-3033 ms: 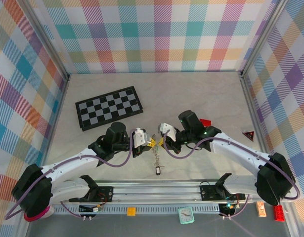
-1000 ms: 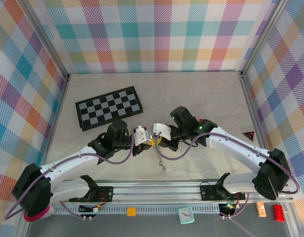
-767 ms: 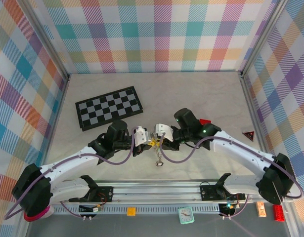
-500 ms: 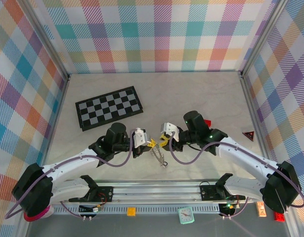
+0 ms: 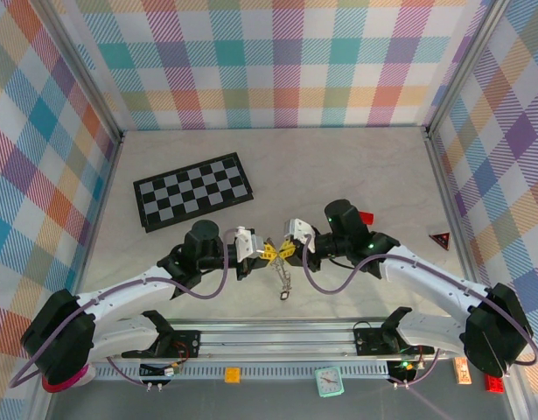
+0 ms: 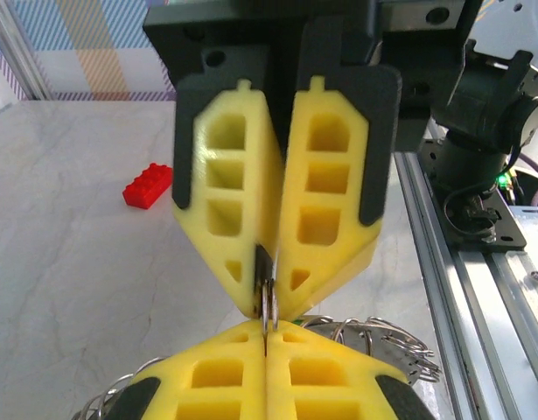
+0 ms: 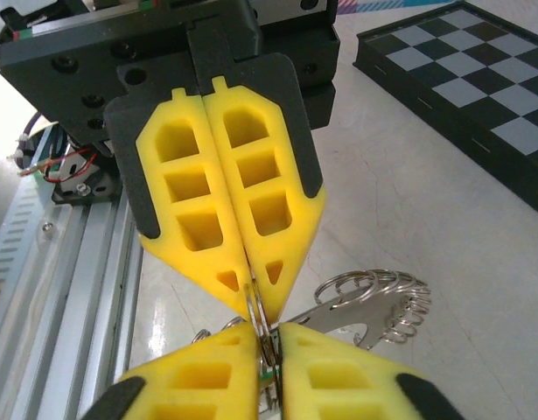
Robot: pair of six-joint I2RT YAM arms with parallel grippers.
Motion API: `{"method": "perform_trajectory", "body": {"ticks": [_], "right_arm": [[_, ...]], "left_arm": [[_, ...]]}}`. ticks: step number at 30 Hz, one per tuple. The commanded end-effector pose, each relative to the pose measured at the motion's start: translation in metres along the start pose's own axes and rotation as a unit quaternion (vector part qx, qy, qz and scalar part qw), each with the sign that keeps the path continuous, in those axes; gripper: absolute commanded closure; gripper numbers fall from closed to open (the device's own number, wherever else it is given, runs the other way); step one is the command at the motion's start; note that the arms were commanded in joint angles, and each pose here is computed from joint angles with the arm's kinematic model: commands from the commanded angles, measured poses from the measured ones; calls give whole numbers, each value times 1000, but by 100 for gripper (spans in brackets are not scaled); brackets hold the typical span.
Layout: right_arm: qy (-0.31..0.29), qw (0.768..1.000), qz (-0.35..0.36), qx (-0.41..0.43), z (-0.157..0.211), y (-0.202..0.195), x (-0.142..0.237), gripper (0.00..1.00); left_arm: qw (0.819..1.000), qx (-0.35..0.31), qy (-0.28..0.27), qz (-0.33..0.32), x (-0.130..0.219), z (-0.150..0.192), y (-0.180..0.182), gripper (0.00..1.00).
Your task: Put the keys on the keyring
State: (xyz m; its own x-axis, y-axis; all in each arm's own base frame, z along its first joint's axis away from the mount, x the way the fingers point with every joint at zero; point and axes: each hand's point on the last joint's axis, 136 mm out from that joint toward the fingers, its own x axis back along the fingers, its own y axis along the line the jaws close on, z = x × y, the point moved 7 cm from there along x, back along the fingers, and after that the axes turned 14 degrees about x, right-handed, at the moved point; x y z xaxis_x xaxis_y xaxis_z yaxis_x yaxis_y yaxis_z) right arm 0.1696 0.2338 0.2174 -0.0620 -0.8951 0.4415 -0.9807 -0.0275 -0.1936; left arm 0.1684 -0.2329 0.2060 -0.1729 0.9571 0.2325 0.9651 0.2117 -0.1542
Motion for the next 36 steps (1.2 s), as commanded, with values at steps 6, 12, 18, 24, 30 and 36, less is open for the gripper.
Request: {"method": "perform_trajectory", "body": {"ticks": [6,12,18,24,30,36], "right_arm": [[2,1000,-15,3,-7,-2,3,100],[68,997,-20,10,-9,-6,4,100],[119,992,-34,26,-12,-6,1,100],[125,991,-39,40,-20,-7,-1,100],[128,989,-46,50,-26,-8,-6,100],[126,989,-53,59,-32,-7,-11,100]], "left_arm": [[999,-18,-43,-15,7,-15,-3,81],[999,-11,11,-41,10,-14,1,65],[997,-6,45,-56,11,-16,4,62],[996,-6,66,-56,8,-14,6,62],[997,-3,67,-43,3,-16,7,64],[997,-1,69,-34,0,-16,7,71]]}}
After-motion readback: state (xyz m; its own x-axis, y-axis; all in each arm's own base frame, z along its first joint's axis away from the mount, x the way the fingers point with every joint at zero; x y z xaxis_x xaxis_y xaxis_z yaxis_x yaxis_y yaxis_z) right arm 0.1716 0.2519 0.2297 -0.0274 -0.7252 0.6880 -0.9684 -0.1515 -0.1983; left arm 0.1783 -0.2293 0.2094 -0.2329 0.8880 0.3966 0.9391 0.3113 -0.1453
